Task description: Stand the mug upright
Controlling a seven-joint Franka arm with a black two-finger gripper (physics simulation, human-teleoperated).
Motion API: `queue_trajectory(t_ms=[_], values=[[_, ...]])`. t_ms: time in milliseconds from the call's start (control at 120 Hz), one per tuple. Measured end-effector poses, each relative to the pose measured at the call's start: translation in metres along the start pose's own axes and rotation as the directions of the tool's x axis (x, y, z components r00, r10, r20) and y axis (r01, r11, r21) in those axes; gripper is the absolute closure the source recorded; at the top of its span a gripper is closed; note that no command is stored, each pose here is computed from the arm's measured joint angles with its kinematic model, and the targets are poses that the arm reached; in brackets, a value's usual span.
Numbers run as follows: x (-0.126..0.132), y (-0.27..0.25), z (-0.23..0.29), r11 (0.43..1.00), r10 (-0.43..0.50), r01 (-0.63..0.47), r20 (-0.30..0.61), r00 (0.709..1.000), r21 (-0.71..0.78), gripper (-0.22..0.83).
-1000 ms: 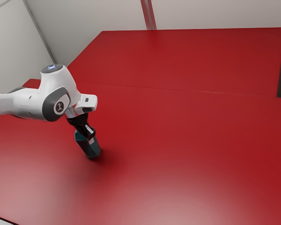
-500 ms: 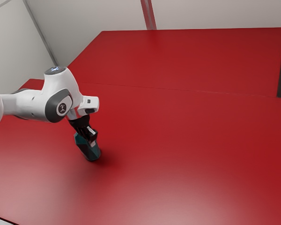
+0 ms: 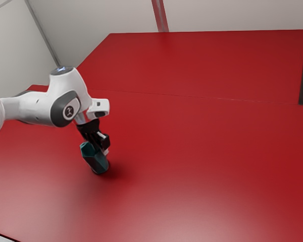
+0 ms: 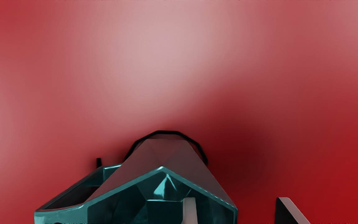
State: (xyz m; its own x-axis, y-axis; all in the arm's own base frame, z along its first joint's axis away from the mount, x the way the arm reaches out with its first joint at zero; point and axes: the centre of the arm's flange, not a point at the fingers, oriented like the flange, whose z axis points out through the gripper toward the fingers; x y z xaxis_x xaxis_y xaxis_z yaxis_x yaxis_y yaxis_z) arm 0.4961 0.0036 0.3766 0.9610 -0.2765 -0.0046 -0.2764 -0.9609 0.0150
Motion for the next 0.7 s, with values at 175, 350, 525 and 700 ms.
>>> queue_trajectory(t_ms=[175, 350, 525, 700], values=[[0.002, 0.010, -0.006, 1.000, -0.020, 0.020, 0.025, 0.999, -0.014, 0.40], [0.002, 0.022, -0.036, 0.999, -0.031, 0.031, 0.001, 1.000, -0.025, 0.36], [0.041, 0.018, -0.105, 0.999, -0.040, 0.040, -0.081, 0.996, 0.004, 0.17], [0.080, 0.012, -0.165, 0.999, -0.019, 0.024, -0.133, 0.991, 0.031, 0.07]])
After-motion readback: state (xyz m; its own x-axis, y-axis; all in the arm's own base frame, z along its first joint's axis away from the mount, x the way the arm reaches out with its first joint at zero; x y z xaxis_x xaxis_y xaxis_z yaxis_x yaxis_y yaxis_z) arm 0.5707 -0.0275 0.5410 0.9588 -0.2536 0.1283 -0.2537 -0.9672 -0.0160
